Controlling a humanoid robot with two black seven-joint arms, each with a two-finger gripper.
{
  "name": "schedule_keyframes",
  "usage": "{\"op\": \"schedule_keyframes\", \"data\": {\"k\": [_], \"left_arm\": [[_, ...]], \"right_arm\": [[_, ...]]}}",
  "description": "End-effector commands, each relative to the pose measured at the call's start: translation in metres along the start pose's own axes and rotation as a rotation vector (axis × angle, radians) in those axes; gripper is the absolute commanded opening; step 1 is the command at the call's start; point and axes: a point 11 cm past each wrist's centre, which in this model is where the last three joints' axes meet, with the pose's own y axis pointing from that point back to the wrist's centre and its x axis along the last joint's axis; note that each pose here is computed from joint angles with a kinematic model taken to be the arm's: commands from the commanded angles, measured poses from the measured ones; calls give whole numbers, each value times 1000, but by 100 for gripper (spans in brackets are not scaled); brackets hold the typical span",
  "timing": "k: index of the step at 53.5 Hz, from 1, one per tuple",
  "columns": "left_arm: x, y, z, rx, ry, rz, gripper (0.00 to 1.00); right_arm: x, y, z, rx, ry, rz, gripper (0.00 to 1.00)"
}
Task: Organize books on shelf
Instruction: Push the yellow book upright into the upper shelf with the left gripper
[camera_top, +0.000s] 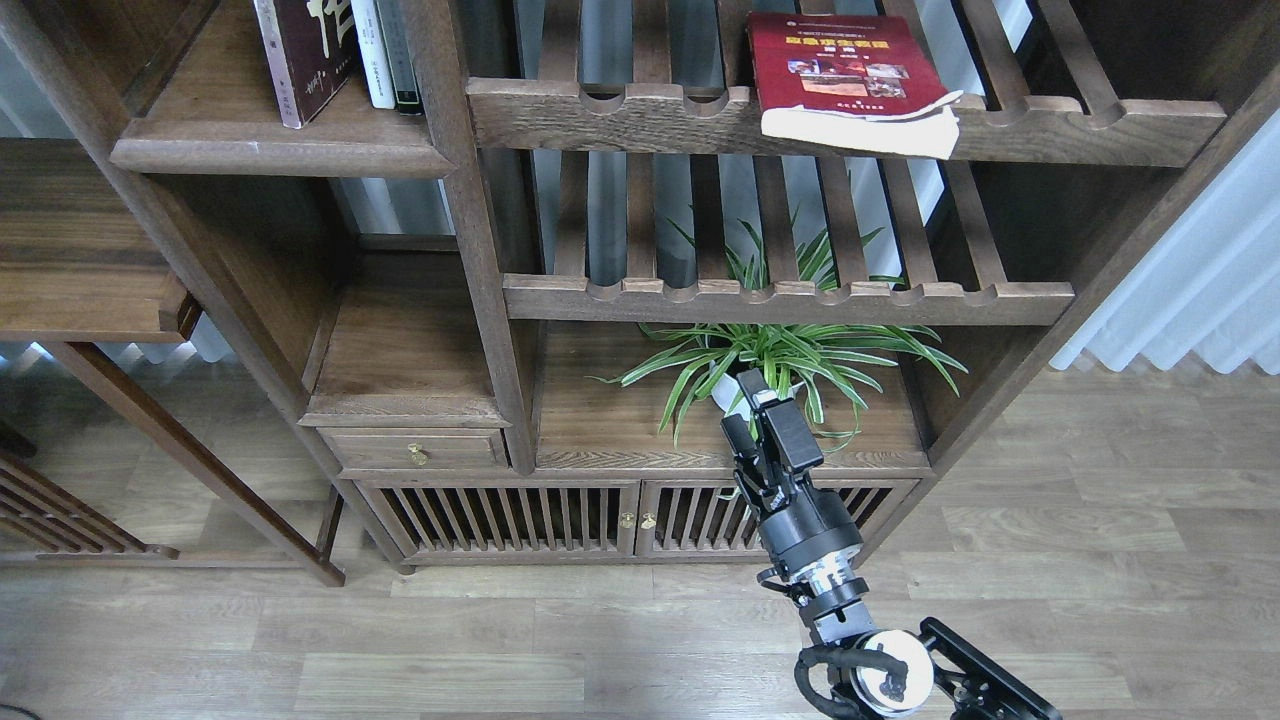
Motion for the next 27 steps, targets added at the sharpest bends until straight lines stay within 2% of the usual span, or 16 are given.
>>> {"op": "schedule_keyframes", "data": {"k": [1, 15, 27], "left_arm": [[3, 9, -12, 18, -9, 37, 2], [5, 19, -49, 62, -5, 166, 1], [7, 25, -64, 84, -20, 232, 1]], "right_arm": [[0, 0, 0, 0, 0, 1, 97], [3, 2, -2, 3, 4, 10, 97], [7, 3, -5, 8, 9, 22, 97]]}}
